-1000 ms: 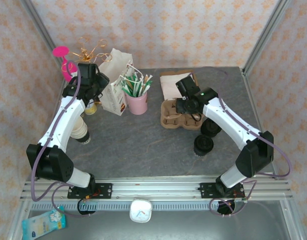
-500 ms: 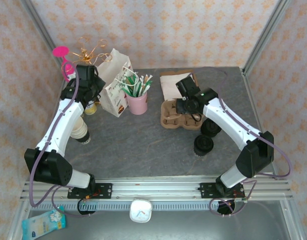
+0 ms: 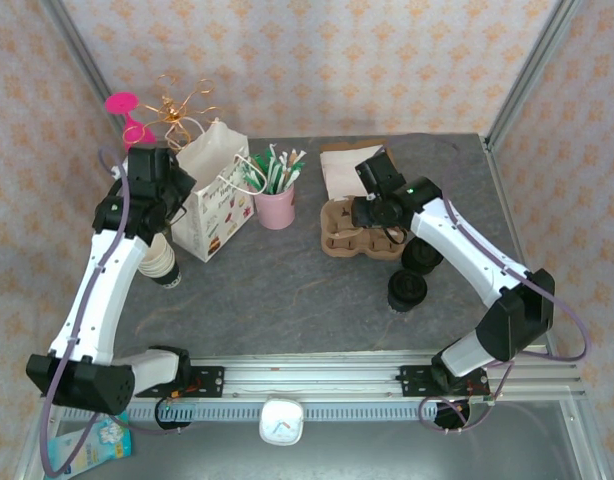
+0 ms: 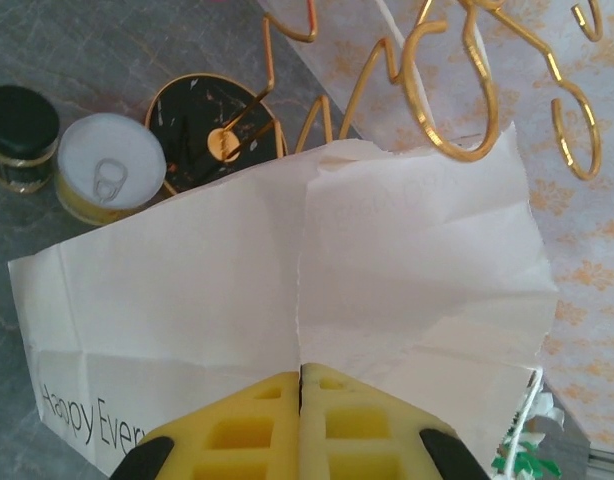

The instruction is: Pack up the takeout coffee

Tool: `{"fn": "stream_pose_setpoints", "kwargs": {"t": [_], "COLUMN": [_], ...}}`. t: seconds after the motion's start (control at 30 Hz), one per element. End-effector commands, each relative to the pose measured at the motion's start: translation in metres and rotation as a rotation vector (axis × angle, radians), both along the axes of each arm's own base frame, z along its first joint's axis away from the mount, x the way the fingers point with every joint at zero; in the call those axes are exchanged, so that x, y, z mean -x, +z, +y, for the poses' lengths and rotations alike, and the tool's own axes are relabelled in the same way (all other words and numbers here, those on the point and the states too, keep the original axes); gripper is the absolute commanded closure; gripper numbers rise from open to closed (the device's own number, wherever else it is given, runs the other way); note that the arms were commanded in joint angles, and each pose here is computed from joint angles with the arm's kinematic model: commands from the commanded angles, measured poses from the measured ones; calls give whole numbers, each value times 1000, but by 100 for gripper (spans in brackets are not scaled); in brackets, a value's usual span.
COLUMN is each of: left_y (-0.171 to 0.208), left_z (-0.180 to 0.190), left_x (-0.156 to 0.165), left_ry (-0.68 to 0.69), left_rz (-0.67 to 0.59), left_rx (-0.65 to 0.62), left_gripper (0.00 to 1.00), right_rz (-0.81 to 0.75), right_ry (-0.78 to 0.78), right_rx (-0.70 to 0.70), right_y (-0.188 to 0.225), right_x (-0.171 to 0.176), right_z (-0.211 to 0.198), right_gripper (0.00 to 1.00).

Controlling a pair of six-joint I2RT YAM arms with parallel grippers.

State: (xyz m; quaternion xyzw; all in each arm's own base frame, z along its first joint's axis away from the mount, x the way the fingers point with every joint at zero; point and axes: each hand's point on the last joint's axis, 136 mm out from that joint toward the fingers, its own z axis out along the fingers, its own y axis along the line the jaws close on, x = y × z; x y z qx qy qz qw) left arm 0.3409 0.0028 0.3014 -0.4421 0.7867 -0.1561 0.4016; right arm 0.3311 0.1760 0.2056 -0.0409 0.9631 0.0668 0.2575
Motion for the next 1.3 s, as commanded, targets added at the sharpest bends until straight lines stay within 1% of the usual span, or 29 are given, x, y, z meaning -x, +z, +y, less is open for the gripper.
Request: {"fn": "stream_pose_setpoints", "kwargs": {"t": [0.0, 0.1, 0.13, 0.23, 0.3, 0.4, 0.57, 0.7, 0.8, 0.9, 1.0, 1.1, 1.2, 1.27], "left_y": [-12, -5, -2, 8, 4, -7, -5, -3, -3, -1, -1, -4, -4, 0], "left_z": [-5, -15, -16, 4, 10, 3, -3, -15, -33, -42, -58, -64, -79, -84], "left_x": [24, 35, 39, 61, 73, 84, 101, 114, 118, 123, 122, 119, 115, 111], "left_ry": [22, 17, 14, 79, 93, 57, 20, -63, -157, -215, -289, -328, -383, -402], "left_rz": [46, 2, 4, 36, 66, 91, 92, 100, 86, 72, 67, 79, 60, 38], "left_rx": [69, 142, 146, 54, 22, 47, 80, 99, 157, 181, 225, 224, 262, 266], "left_gripper": [100, 100, 100, 100, 100, 100, 100, 100, 100, 100, 100, 100, 100, 100], "right_rz": [-19, -15, -14, -15, -20, -21, -23, -29, -30, -26, -38, -50, -61, -71], "right_ry": [6, 9, 9, 13, 12, 11, 12, 7, 8, 1, -2, -8, -9, -9], "right_rx": [-12, -17, -17, -25, -23, -18, -24, -31, -48, -62, -82, -88, -100, -102], "right_y": [4, 3, 3, 4, 5, 5, 6, 11, 16, 20, 29, 40, 53, 61], "right_x": [2, 4, 4, 3, 3, 3, 3, 4, 7, 12, 16, 20, 23, 24], "right_z": [-3, -2, -2, -1, -1, -2, -1, -2, -1, -2, -3, -7, -7, -7], "right_gripper": [58, 58, 58, 58, 58, 58, 58, 58, 58, 58, 58, 57, 57, 57]}}
